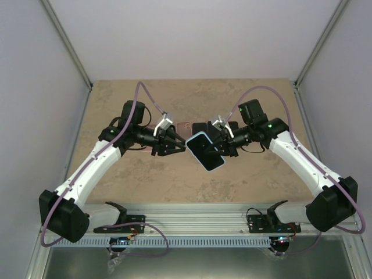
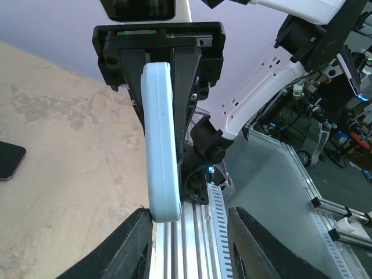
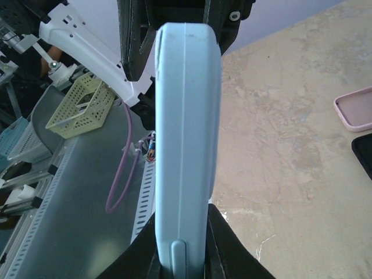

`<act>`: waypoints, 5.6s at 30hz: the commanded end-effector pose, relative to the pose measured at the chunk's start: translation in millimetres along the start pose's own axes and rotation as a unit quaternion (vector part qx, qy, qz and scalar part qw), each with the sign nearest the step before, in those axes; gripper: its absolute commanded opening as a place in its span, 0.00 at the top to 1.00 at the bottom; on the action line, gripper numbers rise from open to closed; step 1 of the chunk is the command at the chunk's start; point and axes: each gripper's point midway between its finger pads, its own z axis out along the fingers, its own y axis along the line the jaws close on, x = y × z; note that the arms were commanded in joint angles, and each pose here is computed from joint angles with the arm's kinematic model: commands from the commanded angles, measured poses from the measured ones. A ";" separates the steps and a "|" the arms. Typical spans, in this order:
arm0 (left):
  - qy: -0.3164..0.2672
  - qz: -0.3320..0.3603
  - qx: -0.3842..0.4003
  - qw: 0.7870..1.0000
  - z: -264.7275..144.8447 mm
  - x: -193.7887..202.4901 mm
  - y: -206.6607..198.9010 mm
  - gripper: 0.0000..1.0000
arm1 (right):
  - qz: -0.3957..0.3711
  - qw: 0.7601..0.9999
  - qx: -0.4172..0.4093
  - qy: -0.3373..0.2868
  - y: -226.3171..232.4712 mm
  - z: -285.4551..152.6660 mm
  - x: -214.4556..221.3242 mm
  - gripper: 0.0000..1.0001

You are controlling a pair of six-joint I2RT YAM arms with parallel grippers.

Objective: Take the phone out of the phone case
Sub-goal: Remove the phone case from the phone.

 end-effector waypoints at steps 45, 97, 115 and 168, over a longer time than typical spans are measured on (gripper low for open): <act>-0.005 0.027 -0.013 1.000 1.5 -2.4 3.3 0.70 | -0.051 0.992 -0.102 -0.056 50.0 -17.1 -20.7 1.00; -0.067 -0.048 -0.091 0.992 -0.1 -38.1 55.2 0.96 | -0.074 0.985 -0.123 -0.100 72.8 -38.4 -32.4 0.99; -0.069 -0.021 -0.012 0.997 4.0 -55.2 14.7 0.57 | -0.002 0.994 0.021 -0.109 3.7 -40.6 -46.7 0.99; -0.062 -0.035 -0.128 0.989 6.2 -54.8 61.6 0.87 | -0.018 0.995 -0.010 -0.097 16.8 -33.1 -33.0 0.99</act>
